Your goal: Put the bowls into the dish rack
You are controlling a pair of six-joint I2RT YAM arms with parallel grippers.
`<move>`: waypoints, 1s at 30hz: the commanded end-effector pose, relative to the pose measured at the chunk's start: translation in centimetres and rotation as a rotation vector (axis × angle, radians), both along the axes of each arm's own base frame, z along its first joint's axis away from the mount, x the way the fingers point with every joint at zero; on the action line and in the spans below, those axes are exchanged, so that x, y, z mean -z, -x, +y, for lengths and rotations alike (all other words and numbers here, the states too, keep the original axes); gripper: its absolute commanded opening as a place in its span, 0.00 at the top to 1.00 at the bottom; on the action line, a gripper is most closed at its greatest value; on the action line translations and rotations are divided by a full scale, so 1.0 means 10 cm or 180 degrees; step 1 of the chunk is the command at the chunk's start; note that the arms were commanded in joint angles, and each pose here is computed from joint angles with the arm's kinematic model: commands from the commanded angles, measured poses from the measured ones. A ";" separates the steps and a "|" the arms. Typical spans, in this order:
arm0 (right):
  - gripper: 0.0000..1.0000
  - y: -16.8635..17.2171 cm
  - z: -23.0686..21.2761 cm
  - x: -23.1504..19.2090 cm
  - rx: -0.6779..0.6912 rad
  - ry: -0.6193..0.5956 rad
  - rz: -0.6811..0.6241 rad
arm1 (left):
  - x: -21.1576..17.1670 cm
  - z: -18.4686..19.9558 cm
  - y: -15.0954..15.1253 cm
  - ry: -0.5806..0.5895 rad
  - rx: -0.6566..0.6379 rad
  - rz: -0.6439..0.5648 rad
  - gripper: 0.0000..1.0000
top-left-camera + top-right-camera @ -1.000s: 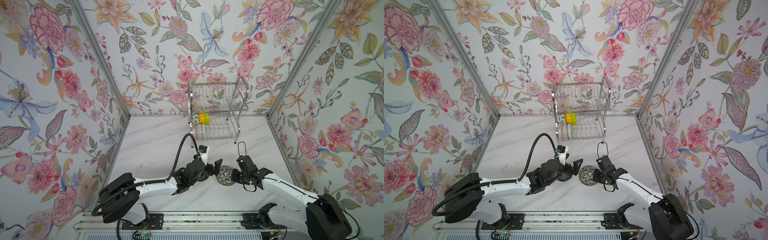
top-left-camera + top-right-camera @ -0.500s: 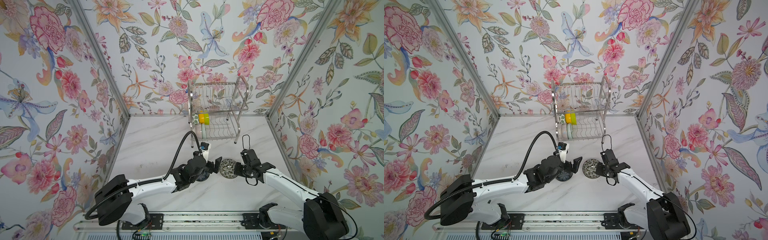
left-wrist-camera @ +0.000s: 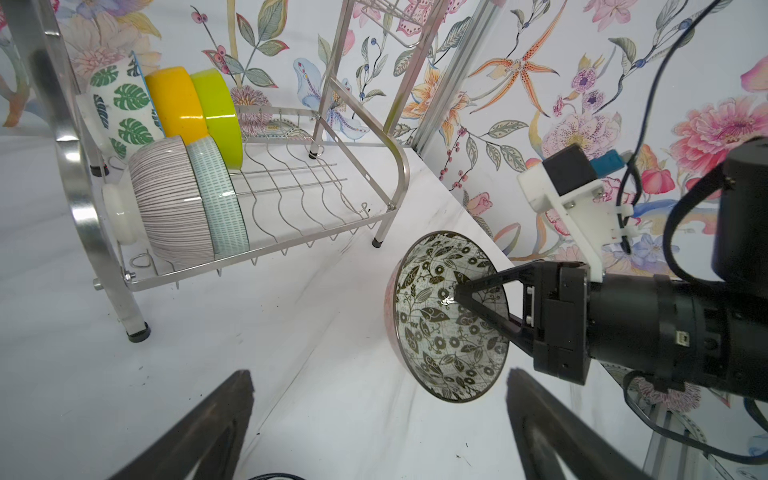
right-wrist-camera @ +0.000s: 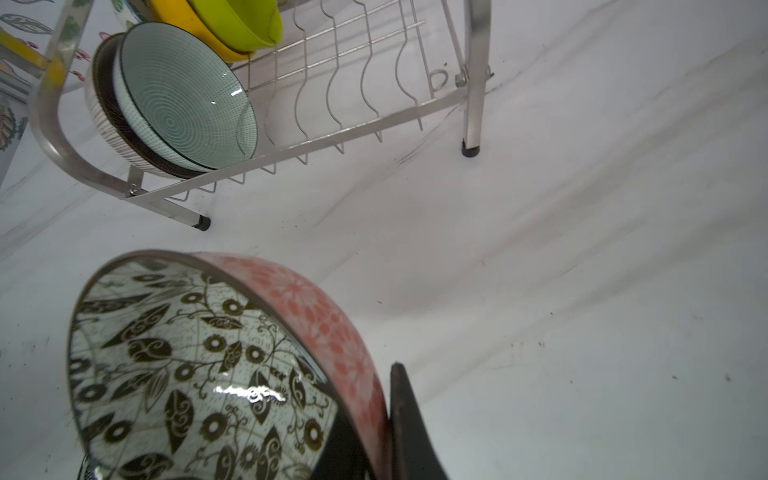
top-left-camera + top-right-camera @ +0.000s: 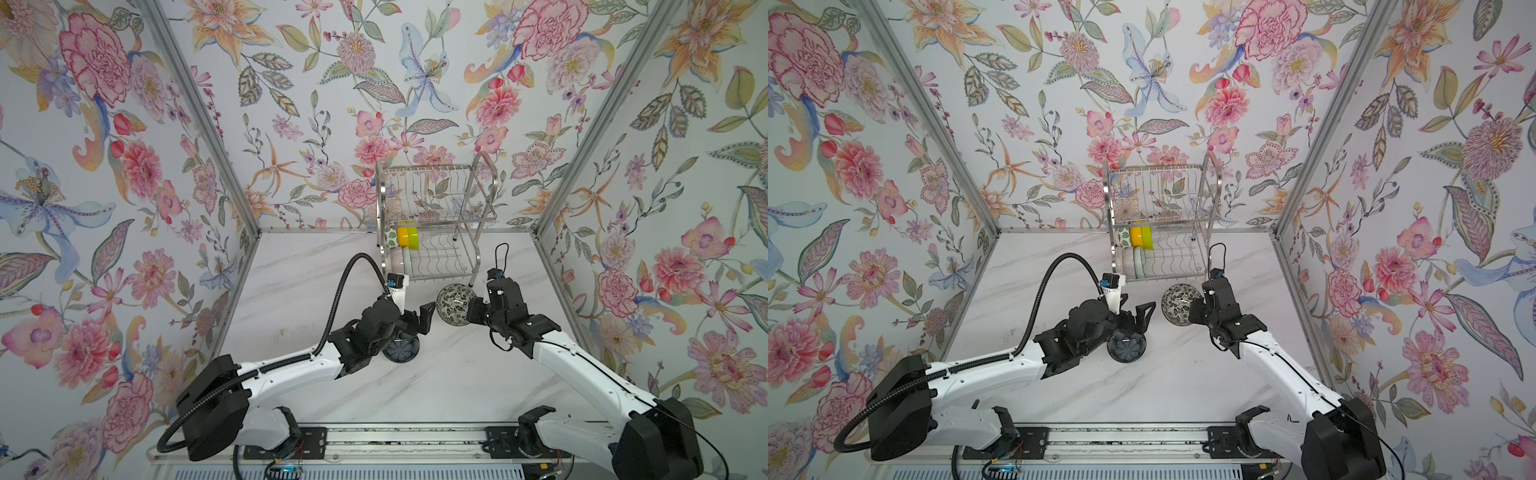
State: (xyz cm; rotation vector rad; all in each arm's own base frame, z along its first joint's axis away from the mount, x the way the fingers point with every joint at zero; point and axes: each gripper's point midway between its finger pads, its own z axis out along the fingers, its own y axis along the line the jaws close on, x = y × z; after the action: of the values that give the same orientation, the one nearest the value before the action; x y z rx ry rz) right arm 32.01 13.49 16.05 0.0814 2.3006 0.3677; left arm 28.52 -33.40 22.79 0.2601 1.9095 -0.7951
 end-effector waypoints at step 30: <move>0.84 -0.20 1.53 -0.95 -0.0787 -0.0648 -0.1209 | 0.28 0.59 -0.44 0.0801 -0.0700 0.0491 0.94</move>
State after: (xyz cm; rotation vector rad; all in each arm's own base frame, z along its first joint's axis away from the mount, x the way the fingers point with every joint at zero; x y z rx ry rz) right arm 33.35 27.56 22.10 -0.2233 2.0037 0.5306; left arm 33.41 -27.66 19.26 -0.1844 1.9407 -0.8998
